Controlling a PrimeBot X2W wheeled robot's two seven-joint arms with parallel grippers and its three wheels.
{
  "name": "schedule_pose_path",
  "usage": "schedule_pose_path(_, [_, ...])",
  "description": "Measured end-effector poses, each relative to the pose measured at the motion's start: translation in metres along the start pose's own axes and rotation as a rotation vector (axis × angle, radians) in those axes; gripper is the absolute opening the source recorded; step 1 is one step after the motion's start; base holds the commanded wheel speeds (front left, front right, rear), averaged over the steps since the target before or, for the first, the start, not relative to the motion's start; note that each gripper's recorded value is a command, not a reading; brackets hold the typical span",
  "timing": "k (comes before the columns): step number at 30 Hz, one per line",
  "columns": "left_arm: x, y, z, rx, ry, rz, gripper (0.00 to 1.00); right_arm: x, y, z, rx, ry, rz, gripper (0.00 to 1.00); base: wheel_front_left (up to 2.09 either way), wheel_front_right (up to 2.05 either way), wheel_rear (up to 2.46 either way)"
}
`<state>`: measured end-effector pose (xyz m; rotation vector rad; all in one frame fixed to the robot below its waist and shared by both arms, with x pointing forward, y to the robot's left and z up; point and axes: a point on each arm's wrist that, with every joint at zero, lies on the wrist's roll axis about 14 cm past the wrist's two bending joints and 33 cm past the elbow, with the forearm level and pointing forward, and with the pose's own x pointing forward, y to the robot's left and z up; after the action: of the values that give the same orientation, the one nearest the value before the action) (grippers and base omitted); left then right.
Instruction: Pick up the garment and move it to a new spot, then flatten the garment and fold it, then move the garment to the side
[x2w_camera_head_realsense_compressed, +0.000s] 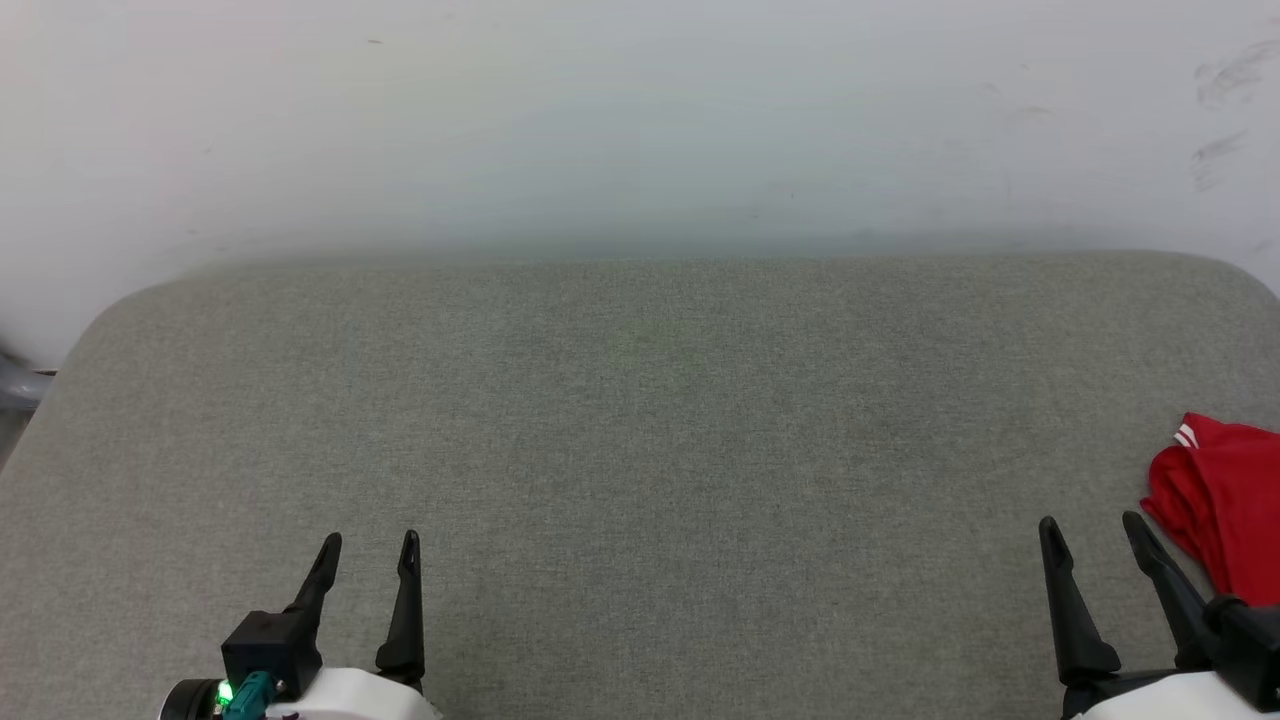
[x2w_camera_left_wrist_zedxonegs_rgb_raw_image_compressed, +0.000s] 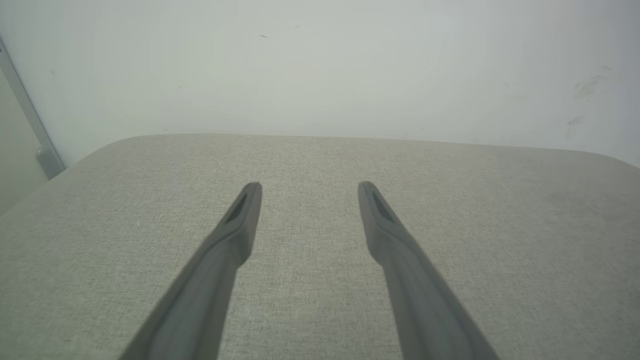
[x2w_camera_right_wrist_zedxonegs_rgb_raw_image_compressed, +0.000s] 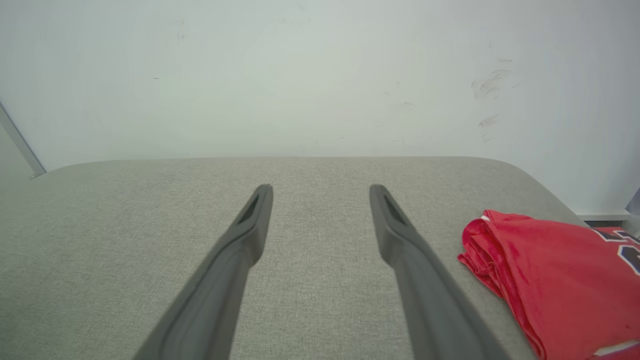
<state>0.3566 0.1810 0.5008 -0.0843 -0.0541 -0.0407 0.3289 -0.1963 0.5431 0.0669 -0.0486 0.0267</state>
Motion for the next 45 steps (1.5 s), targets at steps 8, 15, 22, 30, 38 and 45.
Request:
schedule_pose_path(8, [0.002, -0.002, 0.0, 0.001, 0.001, -0.009, 1.0, -0.001, 0.0, 0.0, 0.01, -0.003, -0.001, 1.0, 0.0, 0.0, 0.0])
schedule_pose_path(15, [0.004, -0.003, 0.001, 0.006, -0.004, -0.011, 1.0, 0.0, 0.001, 0.0, 0.013, -0.004, 0.002, 1.0, 0.0, 0.0, 0.0])
schedule_pose_path(22, [-0.004, -0.003, -0.016, -0.014, 0.054, -0.002, 0.0, -0.001, 0.001, -0.012, 0.028, 0.031, 0.002, 0.0, 0.0, 0.0, 0.0])
schedule_pose_path(30, [-0.003, 0.006, -0.022, -0.163, 0.093, 0.049, 0.0, 0.0, 0.002, -0.022, 0.2, 0.049, 0.0, 0.0, 0.0, 0.0, 0.0])
schedule_pose_path(38, [0.001, 0.011, -0.022, -0.326, 0.105, 0.084, 0.0, 0.007, 0.003, -0.024, 0.367, 0.046, 0.001, 0.0, 0.0, 0.0, 0.0])
schedule_pose_path(45, [0.002, 0.012, -0.024, -0.431, 0.117, 0.101, 0.0, 0.012, 0.003, -0.025, 0.467, 0.045, 0.0, 0.0, 0.0, 0.0, 0.0])
